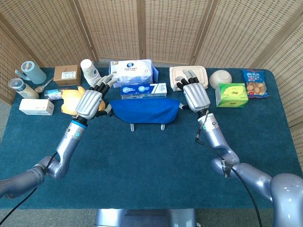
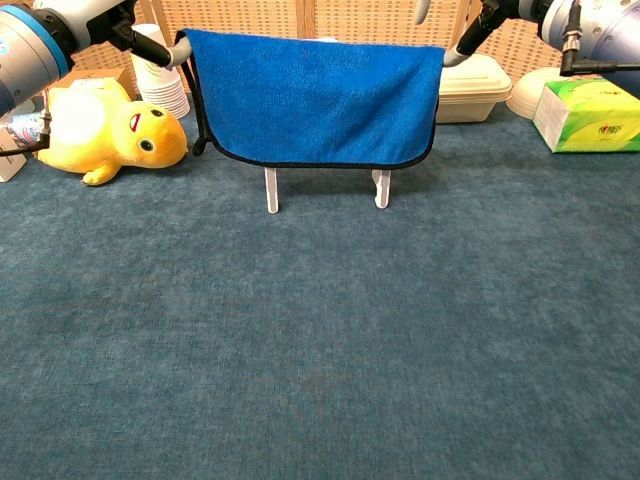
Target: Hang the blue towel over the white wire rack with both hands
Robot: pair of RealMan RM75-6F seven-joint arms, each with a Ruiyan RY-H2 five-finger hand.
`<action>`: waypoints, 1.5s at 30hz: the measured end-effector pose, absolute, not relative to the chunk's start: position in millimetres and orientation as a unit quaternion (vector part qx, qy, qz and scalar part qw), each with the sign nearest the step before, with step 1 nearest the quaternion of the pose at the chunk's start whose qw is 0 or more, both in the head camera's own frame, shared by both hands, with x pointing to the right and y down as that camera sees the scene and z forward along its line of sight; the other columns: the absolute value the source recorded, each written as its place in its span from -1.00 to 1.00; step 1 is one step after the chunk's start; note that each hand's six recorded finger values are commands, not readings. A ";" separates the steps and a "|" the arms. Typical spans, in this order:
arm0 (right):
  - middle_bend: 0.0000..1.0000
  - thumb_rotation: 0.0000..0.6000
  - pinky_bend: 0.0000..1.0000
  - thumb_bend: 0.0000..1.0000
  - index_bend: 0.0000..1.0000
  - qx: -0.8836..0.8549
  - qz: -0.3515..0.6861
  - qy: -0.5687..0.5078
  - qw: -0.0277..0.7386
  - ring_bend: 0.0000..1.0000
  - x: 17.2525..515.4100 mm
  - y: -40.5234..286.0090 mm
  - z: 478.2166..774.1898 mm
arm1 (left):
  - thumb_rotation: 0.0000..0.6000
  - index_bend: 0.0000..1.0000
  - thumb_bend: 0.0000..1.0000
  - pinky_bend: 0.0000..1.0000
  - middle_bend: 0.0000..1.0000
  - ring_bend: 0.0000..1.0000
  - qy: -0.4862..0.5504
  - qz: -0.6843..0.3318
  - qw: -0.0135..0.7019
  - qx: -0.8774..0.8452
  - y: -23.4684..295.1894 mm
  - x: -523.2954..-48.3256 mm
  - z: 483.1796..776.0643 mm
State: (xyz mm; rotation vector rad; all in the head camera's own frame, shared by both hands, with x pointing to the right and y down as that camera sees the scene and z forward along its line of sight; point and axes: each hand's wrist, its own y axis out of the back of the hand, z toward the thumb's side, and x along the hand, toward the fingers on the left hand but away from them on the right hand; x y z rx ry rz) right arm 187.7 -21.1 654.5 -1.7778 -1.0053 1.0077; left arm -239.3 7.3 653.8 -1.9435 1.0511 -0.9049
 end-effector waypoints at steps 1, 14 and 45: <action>-0.52 1.00 -1.00 -0.67 -0.17 -0.708 0.403 -0.398 0.422 -0.97 187.8 -21.1 654.7 | 1.00 -0.97 0.23 -1.00 -1.00 -1.00 0.409 -0.353 0.369 -0.757 7.4 -240.1 653.7; -0.53 1.00 -1.00 -0.72 -0.22 -0.697 0.414 -0.370 0.454 -1.00 190.9 -21.0 655.4 | 1.00 -1.00 0.10 -1.00 -1.00 -1.00 0.372 -0.387 0.389 -0.749 12.0 -249.7 654.6; -0.56 1.00 -1.00 -0.72 -0.25 -0.680 0.421 -0.371 0.472 -1.00 214.8 -18.5 636.1 | 1.00 -1.00 -0.08 -1.00 -1.00 -1.00 0.341 -0.450 0.389 -0.728 18.9 -272.6 634.2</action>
